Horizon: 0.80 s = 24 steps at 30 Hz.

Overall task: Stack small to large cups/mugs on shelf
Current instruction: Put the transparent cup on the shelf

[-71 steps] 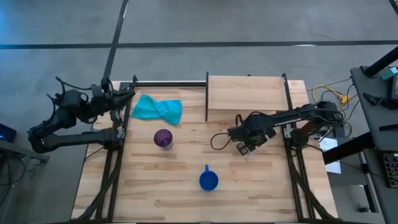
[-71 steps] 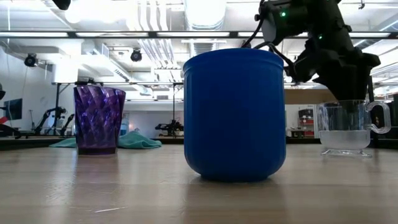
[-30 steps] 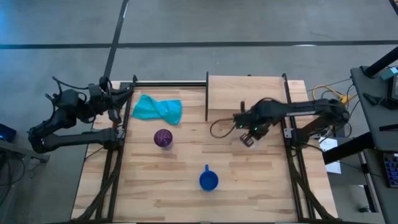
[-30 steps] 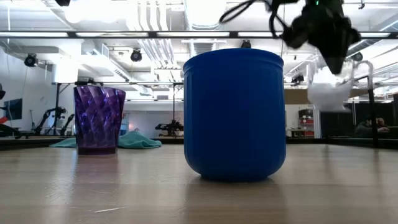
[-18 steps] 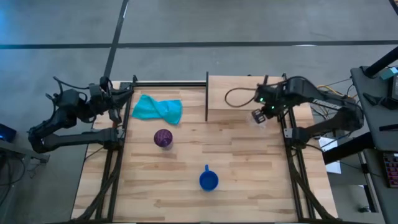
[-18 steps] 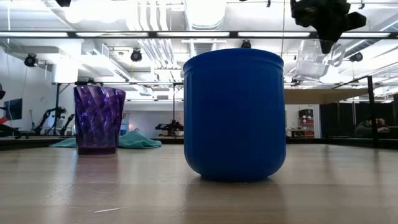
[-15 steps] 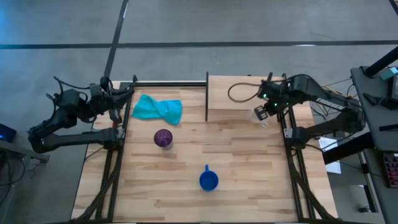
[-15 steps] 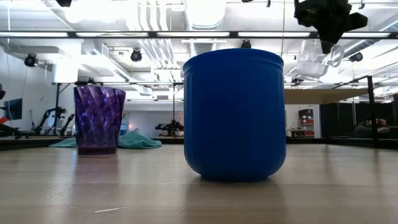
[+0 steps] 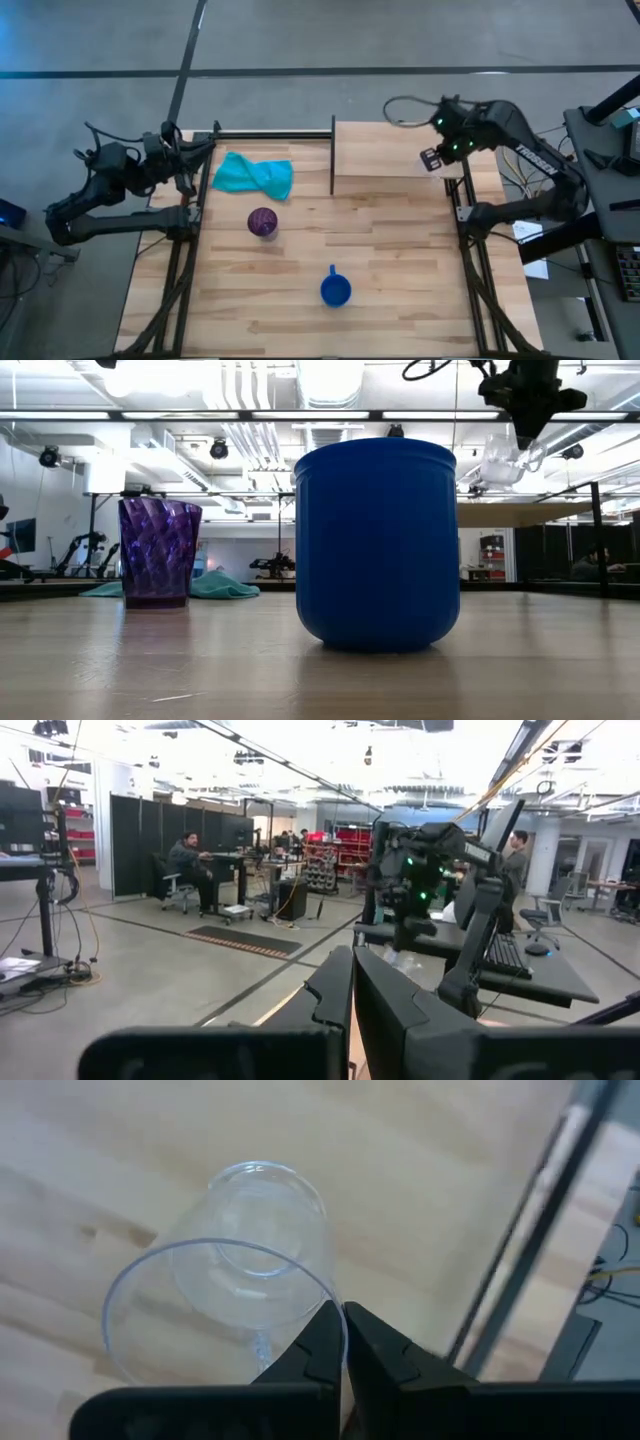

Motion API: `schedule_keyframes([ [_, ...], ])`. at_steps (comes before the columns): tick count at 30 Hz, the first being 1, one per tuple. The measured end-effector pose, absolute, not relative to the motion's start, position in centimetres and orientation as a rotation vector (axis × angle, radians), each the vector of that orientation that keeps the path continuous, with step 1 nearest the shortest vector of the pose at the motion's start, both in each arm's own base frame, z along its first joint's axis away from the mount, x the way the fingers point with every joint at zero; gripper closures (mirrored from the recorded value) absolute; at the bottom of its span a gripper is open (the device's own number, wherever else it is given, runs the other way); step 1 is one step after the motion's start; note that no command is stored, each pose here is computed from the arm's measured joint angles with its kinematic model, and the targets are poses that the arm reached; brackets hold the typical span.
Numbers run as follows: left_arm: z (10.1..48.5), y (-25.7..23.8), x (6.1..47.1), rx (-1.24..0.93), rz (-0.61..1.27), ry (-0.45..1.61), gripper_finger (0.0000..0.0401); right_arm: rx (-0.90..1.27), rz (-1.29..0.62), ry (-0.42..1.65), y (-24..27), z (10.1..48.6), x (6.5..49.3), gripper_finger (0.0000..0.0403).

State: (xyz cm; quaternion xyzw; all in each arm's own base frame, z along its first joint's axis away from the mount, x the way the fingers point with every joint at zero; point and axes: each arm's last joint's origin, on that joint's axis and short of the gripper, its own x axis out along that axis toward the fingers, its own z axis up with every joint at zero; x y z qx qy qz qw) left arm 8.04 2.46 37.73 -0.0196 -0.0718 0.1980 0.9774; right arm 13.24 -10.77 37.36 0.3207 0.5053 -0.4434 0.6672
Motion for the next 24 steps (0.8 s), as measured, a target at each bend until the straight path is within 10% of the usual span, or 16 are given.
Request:
schedule_keyframes([
  [24,37.7,2.5,8.0,-0.039,0.400,-0.146,0.0401,0.608,-0.852,1.193,-14.9,38.7,10.7,0.0394],
])
